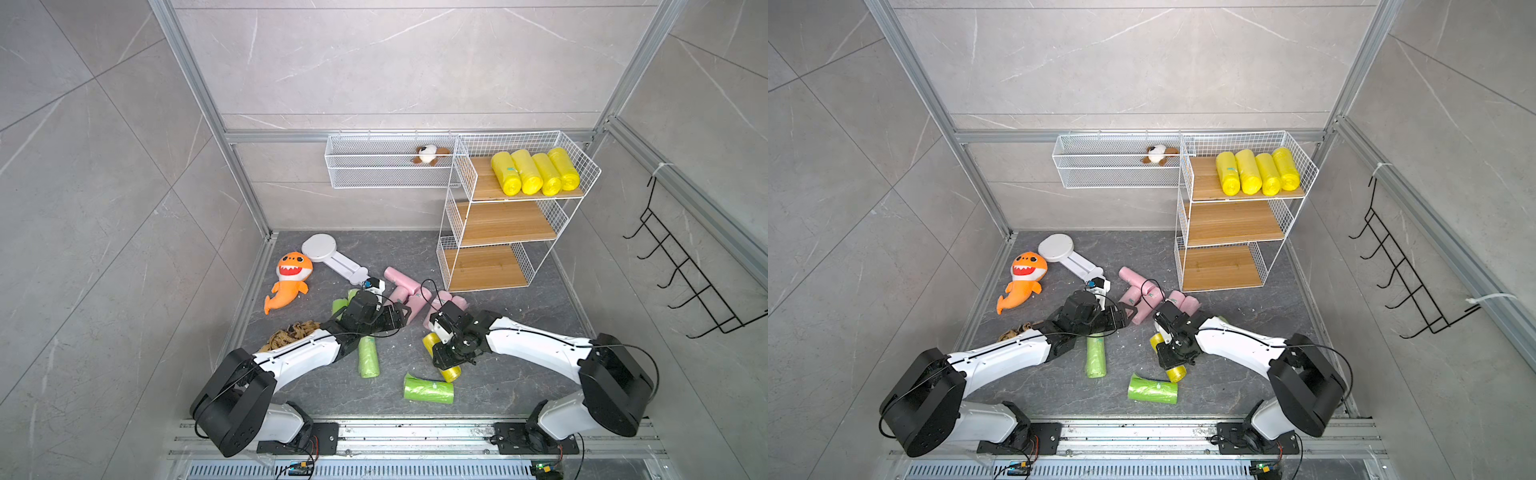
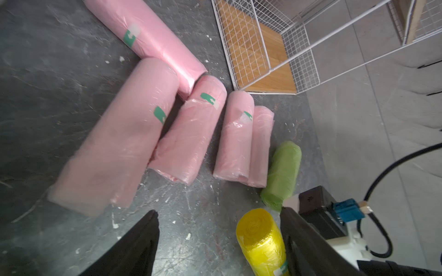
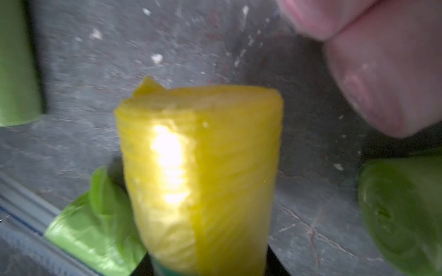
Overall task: Sort the rolls of trash bags by color and place them on the shelf
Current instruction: Pick up the roll of trash bags from the center of the board, then place the roll of trash bags on the shelf.
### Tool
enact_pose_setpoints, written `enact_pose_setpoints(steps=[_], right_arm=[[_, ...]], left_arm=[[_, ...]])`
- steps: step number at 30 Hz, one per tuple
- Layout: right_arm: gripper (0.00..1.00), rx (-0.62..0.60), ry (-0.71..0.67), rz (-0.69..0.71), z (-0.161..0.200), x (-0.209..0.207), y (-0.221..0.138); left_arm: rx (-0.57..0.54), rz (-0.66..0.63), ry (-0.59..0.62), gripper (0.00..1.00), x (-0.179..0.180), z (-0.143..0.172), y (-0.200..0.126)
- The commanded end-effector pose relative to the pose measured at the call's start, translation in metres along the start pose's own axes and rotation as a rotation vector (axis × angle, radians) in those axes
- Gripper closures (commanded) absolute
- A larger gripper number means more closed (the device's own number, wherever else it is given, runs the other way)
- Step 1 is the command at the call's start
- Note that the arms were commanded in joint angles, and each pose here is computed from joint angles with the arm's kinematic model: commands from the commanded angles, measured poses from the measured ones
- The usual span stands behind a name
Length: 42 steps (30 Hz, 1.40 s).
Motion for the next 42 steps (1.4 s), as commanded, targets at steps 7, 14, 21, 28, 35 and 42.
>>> enact_pose_setpoints(steps=[7,14,21,28,35,42], right_arm=[[0.62,-0.166,-0.126,-0.231,-0.018,0.027,-0.038],[0.62,-0.223,-0.11,-0.31,-0.031,0.026,-0.052],[0.62,-0.247,-0.095,-0.38,-0.039,0.026,-0.058],[0.62,-0.263,-0.109,-0.415,-0.044,0.031,-0.065],[0.62,-0.263,-0.137,-0.449,-0.047,0.036,-0.068],[0.57,-0.277,-0.135,-0.416,-0.049,0.029,-0.073]], left_arm=[[-0.055,0.284,-0.05,0.15,-0.028,-0.019,-0.009],[-0.035,0.335,-0.051,0.15,-0.032,-0.018,-0.013],[-0.036,0.412,-0.013,0.15,-0.037,-0.016,-0.015],[0.005,0.446,0.013,0.2,-0.042,-0.017,-0.007],[0.015,0.463,0.02,0.31,-0.048,-0.022,0.003],[-0.019,0.491,-0.02,0.61,-0.052,-0.03,0.005]])
Point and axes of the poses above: each gripper's point midway between its finger pads, its own y axis out along the fingers, its own x axis along the line the jaws close on, z = x × y, the point moved 10 cm from there along -y, back along the fingers, and after that the axes turned 13 degrees about y, right-handed, at the moved point
